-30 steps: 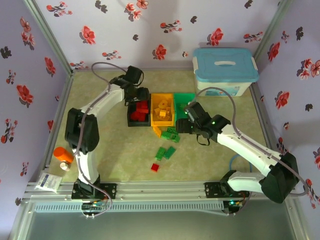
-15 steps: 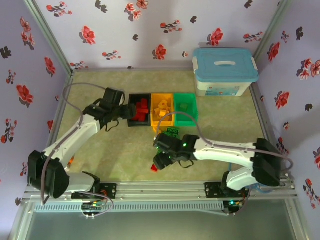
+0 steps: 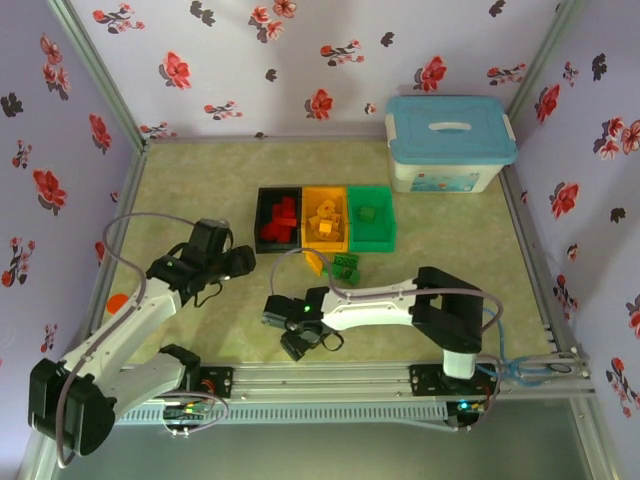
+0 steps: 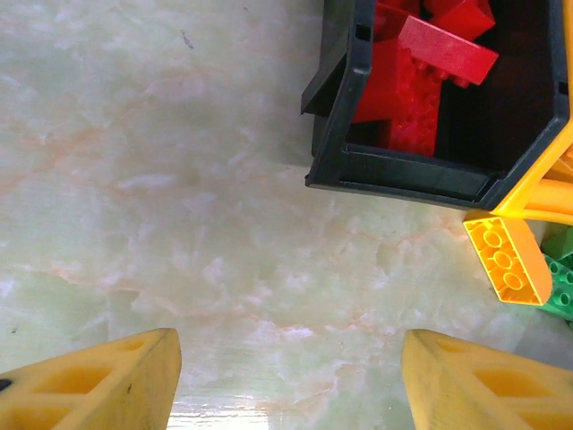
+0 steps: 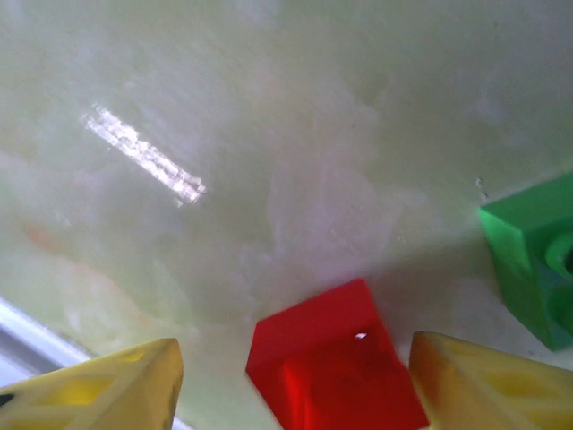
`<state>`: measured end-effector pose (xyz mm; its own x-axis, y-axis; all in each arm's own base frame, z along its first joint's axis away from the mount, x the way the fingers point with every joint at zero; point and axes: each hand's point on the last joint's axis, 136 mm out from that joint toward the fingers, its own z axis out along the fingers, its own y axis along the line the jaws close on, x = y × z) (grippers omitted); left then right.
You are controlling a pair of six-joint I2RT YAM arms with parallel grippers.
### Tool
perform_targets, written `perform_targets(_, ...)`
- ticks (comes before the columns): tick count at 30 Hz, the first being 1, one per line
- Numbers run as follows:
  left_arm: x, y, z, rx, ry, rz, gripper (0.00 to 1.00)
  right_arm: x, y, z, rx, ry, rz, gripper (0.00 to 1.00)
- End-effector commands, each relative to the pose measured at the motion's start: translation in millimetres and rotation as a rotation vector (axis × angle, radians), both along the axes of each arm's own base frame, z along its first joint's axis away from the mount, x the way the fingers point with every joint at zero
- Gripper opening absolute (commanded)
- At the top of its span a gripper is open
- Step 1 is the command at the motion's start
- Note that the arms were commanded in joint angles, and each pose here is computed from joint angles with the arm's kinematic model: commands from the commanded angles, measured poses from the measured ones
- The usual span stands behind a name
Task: Sort the legos into containers by color
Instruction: Pick up the lego from the bottom-center of the table, then place the lego in the container.
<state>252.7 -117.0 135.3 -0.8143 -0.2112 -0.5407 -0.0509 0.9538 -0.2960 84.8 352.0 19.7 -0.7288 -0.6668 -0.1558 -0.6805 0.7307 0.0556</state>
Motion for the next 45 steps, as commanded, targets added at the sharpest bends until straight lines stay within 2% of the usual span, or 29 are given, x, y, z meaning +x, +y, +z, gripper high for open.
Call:
perform_targets(1, -6, 9, 0, 0.021, -0.006, 0.032, 0.66, 9, -5, -5, -0.083, -0.046, -0.04, 0.64)
perform_targets(7, -10, 14, 1, 0.024, -0.011, 0.041, 0.66, 21, 11, 5, -0.09, -0.097, -0.04, 0.35)
perform_targets(10, -11, 15, 4, 0.024, -0.016, 0.044, 0.66, 43, 23, 27, -0.066, -0.173, -0.056, 0.29)
perform_targets(13, -12, 16, 10, 0.018, -0.033, 0.048, 0.66, 77, 42, 55, 0.005, -0.19, -0.09, 0.28)
perform_targets(19, -21, 20, 20, -0.017, -0.061, 0.061, 0.65, 170, 74, 109, 0.125, -0.238, -0.153, 0.3)
perform_targets(23, -36, 29, 19, -0.032, -0.066, 0.081, 0.65, 227, 85, 119, 0.135, -0.253, -0.178, 0.31)
perform_targets(27, -54, 41, 16, -0.041, -0.07, 0.11, 0.65, 272, 89, 121, 0.208, -0.243, -0.239, 0.31)
perform_targets(34, -63, 42, 15, -0.118, -0.095, 0.14, 0.65, 318, 96, 118, 0.329, -0.244, -0.314, 0.35)
perform_targets(39, -59, 38, 18, -0.121, -0.096, 0.128, 0.65, 348, 108, 134, 0.428, -0.317, -0.356, 0.35)
perform_targets(40, -59, 37, 19, -0.118, -0.094, 0.127, 0.65, 351, 110, 137, 0.443, -0.331, -0.362, 0.36)
perform_targets(41, -58, 37, 20, -0.116, -0.091, 0.123, 0.65, 353, 113, 140, 0.46, -0.339, -0.364, 0.43)
perform_targets(43, -58, 36, 21, -0.114, -0.093, 0.118, 0.65, 354, 118, 149, 0.495, -0.342, -0.356, 0.77)
perform_targets(45, -59, 36, 22, -0.114, -0.096, 0.113, 0.65, 352, 117, 157, 0.501, -0.345, -0.353, 0.83)
